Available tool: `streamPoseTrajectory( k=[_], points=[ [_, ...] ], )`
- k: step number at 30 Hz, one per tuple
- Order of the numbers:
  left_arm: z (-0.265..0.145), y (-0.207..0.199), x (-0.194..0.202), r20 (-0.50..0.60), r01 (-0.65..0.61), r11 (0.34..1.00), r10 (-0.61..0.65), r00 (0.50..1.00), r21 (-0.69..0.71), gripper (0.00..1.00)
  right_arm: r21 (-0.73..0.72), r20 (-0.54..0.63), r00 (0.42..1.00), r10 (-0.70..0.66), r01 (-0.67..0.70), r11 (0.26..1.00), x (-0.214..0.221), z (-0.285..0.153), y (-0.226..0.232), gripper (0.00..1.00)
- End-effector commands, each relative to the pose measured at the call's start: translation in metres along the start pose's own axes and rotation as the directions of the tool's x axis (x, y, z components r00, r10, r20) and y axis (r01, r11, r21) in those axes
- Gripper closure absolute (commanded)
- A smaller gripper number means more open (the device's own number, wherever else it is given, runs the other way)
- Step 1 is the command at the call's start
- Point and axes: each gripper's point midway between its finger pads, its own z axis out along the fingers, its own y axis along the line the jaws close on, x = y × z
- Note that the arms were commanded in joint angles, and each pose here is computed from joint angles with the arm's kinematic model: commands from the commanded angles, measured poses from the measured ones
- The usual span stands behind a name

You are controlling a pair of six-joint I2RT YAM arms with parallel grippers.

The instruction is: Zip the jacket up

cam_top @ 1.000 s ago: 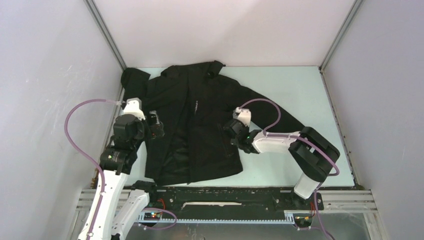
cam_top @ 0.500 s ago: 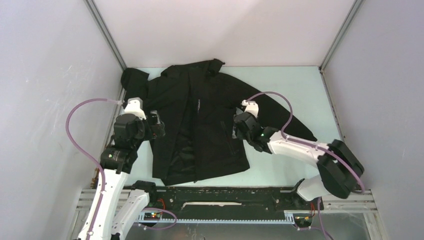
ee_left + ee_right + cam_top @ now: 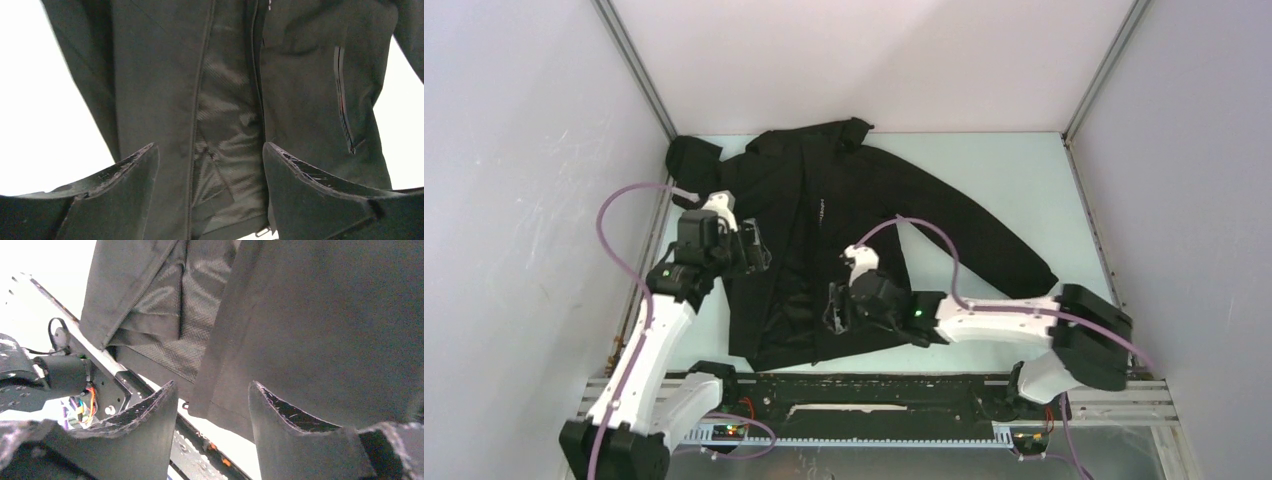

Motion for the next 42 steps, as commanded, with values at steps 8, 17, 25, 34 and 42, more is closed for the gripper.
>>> streamPoseTrajectory(
  k=[8,17,25,34,42],
  points=[
    [0.012,-0.008,0.019,-0.094,0.114,0.993,-0.112,0.989,0.014,0.23,0.299,-0.070,0.983,-0.171,0.185,0.936,0.034,0.038,0.022,0.41],
    [0.007,-0.005,0.010,-0.016,0.102,0.995,-0.102,0.995,0.018,0.22,0.452,-0.159,0.930,-0.331,0.367,0.813,0.052,0.047,0.010,0.42],
    [0.007,-0.010,0.009,-0.016,0.097,0.994,-0.096,0.995,0.043,0.22,0.435,-0.194,0.925,-0.327,0.380,0.816,0.066,0.061,0.006,0.51],
    [0.007,-0.017,0.010,-0.016,0.089,0.992,-0.088,0.996,0.090,0.21,0.307,-0.140,0.933,-0.331,0.359,0.882,0.053,0.054,0.035,0.92],
    [0.017,-0.049,0.024,-0.092,0.137,0.965,-0.119,0.989,0.224,0.23,-0.015,-0.101,0.972,-0.212,0.212,0.977,0.059,0.052,0.053,1.00]
  ],
)
